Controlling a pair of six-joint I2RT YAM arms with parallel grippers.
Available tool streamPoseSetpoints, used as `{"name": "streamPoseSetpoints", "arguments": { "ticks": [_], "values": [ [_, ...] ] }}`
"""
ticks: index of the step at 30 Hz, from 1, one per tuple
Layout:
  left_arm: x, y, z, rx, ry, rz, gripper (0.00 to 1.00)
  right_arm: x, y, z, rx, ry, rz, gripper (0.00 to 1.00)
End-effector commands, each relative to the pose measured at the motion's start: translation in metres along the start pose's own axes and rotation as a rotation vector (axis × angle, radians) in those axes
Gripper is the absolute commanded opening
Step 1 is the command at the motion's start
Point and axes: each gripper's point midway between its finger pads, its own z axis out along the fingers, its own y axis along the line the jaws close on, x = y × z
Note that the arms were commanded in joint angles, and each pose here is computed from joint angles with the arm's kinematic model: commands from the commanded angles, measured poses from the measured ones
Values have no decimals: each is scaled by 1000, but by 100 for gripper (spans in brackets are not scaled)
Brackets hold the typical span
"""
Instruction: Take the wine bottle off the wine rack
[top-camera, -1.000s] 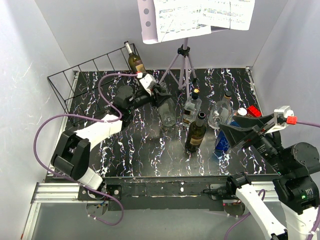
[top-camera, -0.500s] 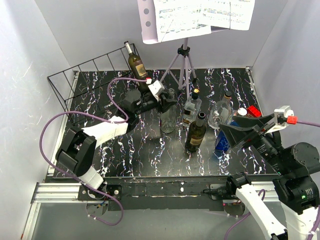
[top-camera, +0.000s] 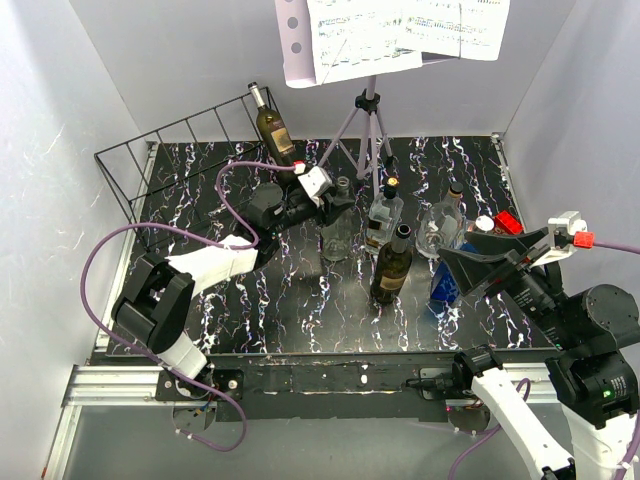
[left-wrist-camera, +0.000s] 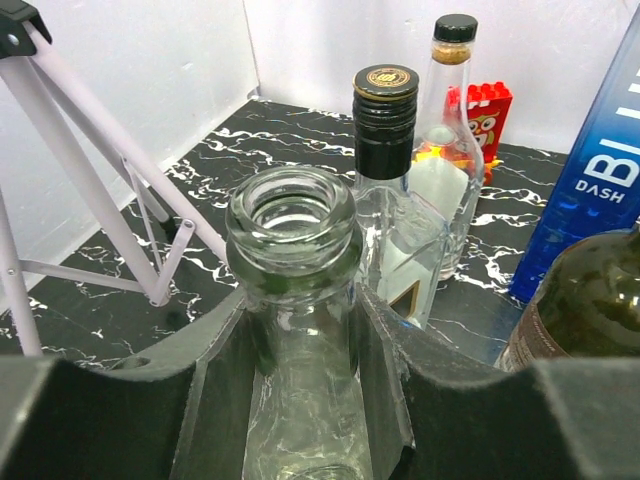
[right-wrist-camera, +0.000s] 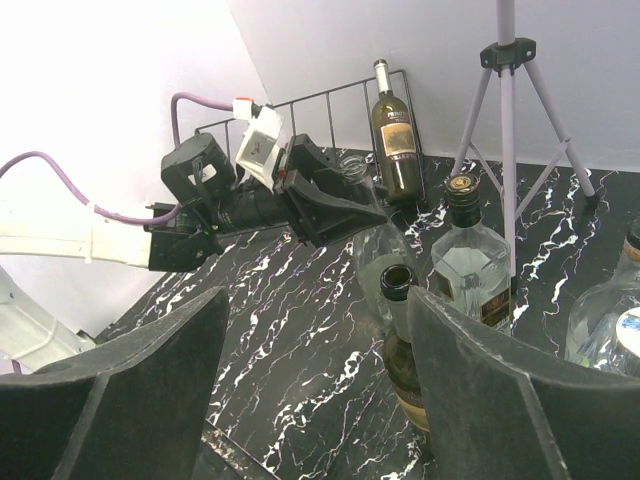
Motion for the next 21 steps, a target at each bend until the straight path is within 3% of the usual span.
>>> {"name": "streamPoseSetpoints", "arguments": {
  "ticks": [1,4,5,8,10,15,21],
  "values": [
    [-55,19,1,-81,-161,151,0,-14,7,0,-21,-34,-13,79],
    [-50,17,5,-66,-149,122,0,-14,7,1,-25,-36,-13,80],
    [-49,17,6,-65,-148,100,8,-14,7,1,-24,-33,-12,80],
    [-48,19,2,-91,-150,70,62,-14,7,1,-22,-34,-12,80],
    [-53,22,-2,-118,-156,64,85,-13,6,0,-21,-34,-13,80],
    [-80,35,-10,-204,-151,29,98,-11,5,1,-18,-32,-12,80],
    [-120,65,-33,-420,-122,-89,98,-9,5,2,-19,-27,-6,80]
  ]
}}
